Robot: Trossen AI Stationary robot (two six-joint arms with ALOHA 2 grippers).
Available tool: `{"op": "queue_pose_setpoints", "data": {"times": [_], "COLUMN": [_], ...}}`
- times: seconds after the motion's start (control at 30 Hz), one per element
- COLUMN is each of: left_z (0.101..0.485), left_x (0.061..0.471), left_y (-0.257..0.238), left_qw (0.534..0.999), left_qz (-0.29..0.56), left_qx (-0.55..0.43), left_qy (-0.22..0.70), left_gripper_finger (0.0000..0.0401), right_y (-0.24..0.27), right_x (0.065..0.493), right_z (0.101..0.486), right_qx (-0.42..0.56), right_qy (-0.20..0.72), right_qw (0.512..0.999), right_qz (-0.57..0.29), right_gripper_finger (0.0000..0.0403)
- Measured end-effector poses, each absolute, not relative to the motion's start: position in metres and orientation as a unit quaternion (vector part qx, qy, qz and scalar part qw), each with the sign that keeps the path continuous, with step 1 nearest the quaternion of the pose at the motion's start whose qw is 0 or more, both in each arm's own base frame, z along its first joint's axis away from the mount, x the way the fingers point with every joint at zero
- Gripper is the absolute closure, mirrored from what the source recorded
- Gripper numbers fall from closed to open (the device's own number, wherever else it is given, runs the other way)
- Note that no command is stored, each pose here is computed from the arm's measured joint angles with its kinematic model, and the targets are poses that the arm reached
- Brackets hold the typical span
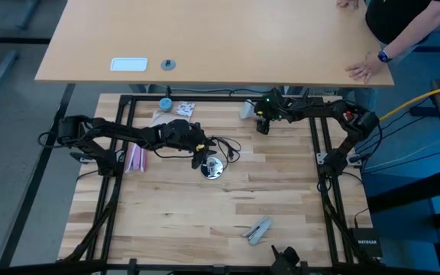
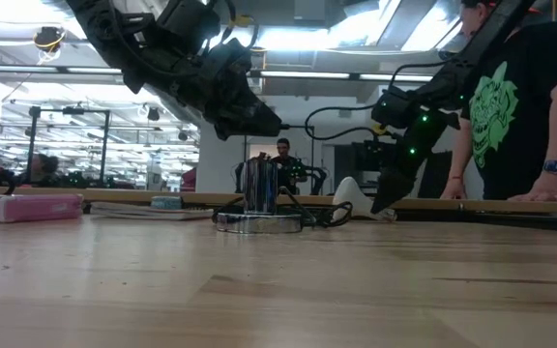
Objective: Screw lightbulb
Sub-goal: Insert the light bulb into the lamp
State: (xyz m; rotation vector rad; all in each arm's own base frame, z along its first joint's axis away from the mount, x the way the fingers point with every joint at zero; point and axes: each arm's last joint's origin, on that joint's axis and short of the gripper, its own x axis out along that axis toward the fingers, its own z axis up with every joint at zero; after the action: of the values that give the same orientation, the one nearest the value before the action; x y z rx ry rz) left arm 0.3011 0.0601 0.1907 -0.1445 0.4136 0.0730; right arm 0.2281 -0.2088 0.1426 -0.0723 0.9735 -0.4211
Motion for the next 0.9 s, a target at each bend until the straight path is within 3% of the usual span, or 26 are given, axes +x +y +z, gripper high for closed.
{"op": "queue_pose_setpoints", "data": {"times": [0.47, 0.77, 0.9], "left_z": [0.191, 0.189, 0.188], "left_x": [0.301, 0.3, 0.3], "left_y": [0.062, 0.062, 0.062], "left_qw": [0.976, 0.973, 0.973], "left_qz": [0.059, 0.059, 0.058], "left_qx": [-0.049, -0.05, -0.045], "left_qy": [0.206, 0.217, 0.219], "left_gripper_finger": [0.0246, 0.0246, 0.0246], "right_y": [-0.216, -0.225, -0.232], "right_x": [0.24, 0.253, 0.262], "right_z": [0.157, 0.131, 0.138], "right_qx": [-0.06, -0.018, -0.016], "right_qy": [0.418, 0.446, 0.434], "right_qw": [0.892, 0.888, 0.895], "right_qz": [-0.16, -0.11, -0.099], "right_gripper_finger": [0.0095, 0.0095, 0.0104]}}
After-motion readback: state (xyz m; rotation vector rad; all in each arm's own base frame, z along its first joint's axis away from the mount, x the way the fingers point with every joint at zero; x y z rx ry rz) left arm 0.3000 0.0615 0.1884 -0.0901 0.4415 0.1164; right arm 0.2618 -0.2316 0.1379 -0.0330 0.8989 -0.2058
